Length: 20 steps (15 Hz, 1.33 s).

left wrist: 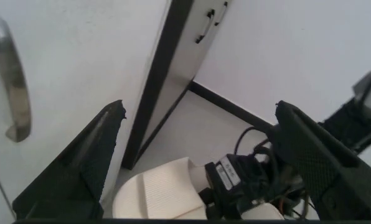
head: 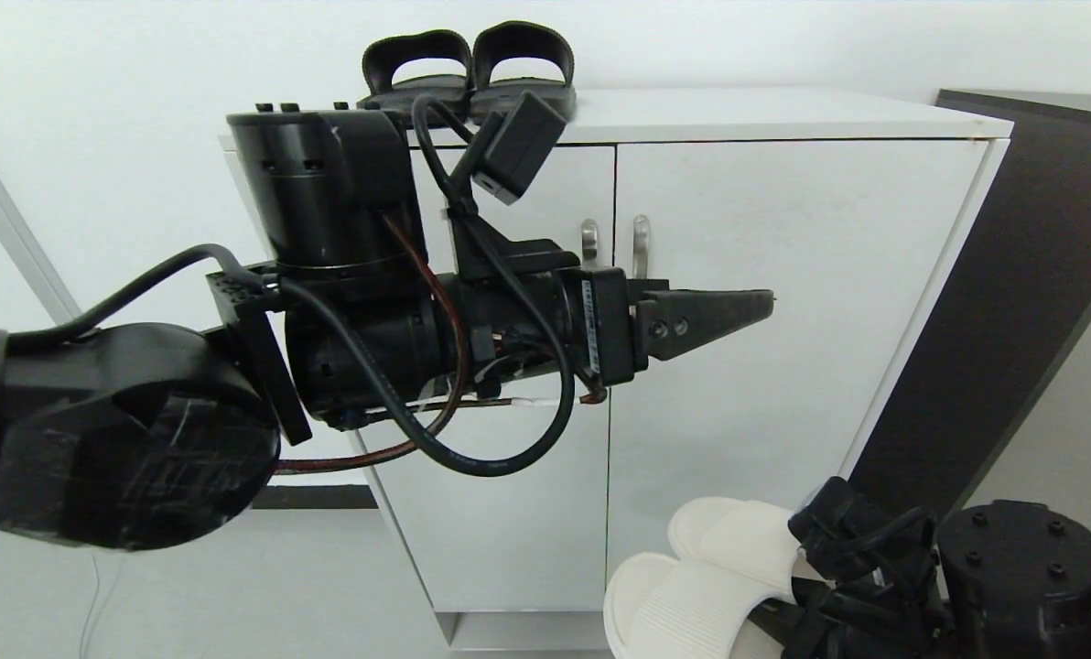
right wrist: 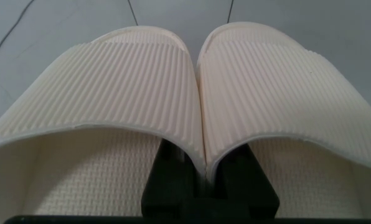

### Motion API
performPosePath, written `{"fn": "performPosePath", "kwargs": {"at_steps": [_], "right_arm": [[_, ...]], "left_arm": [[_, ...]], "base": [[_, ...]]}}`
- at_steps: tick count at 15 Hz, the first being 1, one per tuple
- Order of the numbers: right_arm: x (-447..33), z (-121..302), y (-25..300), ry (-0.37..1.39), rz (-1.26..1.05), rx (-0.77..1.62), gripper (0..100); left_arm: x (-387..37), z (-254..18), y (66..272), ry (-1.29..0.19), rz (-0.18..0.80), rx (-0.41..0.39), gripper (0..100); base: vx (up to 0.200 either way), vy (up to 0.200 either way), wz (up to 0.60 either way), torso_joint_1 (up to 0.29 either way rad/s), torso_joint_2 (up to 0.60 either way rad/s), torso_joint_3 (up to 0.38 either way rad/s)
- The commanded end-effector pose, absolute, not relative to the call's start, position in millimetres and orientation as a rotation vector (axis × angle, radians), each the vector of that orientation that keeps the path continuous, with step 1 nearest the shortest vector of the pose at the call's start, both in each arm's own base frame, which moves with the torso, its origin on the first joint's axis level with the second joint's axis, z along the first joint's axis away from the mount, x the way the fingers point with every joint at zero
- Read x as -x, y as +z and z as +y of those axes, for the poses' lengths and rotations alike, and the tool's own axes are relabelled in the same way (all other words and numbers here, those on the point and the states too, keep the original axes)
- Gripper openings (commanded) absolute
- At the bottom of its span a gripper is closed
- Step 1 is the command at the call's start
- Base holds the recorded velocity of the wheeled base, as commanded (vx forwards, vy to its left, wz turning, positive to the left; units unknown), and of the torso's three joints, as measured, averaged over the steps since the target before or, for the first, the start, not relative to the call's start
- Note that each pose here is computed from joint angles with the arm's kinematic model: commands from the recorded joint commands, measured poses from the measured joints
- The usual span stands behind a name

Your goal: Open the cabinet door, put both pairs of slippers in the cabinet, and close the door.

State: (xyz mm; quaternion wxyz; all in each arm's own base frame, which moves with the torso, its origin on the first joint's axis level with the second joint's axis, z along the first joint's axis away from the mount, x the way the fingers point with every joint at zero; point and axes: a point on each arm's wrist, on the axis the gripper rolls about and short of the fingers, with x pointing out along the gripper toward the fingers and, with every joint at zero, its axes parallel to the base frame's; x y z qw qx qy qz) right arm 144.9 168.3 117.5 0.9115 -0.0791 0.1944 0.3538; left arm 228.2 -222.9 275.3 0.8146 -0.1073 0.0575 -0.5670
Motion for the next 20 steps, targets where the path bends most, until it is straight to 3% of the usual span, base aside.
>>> {"fn": "performPosePath", "kwargs": {"at_steps": [1,8,20], "right_arm": [[-145,169,116,0.73,0.405,0.166,0],[-148,172,112,0.727,0.4,0.164,0],[-149,173,108,0.723,0.415,0.173,0]], "left_arm": [[-234,-227,271,-1.191,0.134,0.228,100],[-256,-210,271,-1.089,0.128,0.239,100],[-292,-226,260,-1.011,0.133,0.241,100]], "base": [[0.0,0.0,0.0,0.0,0.0,0.0],[0.0,0.0,0.0,0.0,0.0,0.0],[0.0,0.0,0.0,0.0,0.0,0.0]]}}
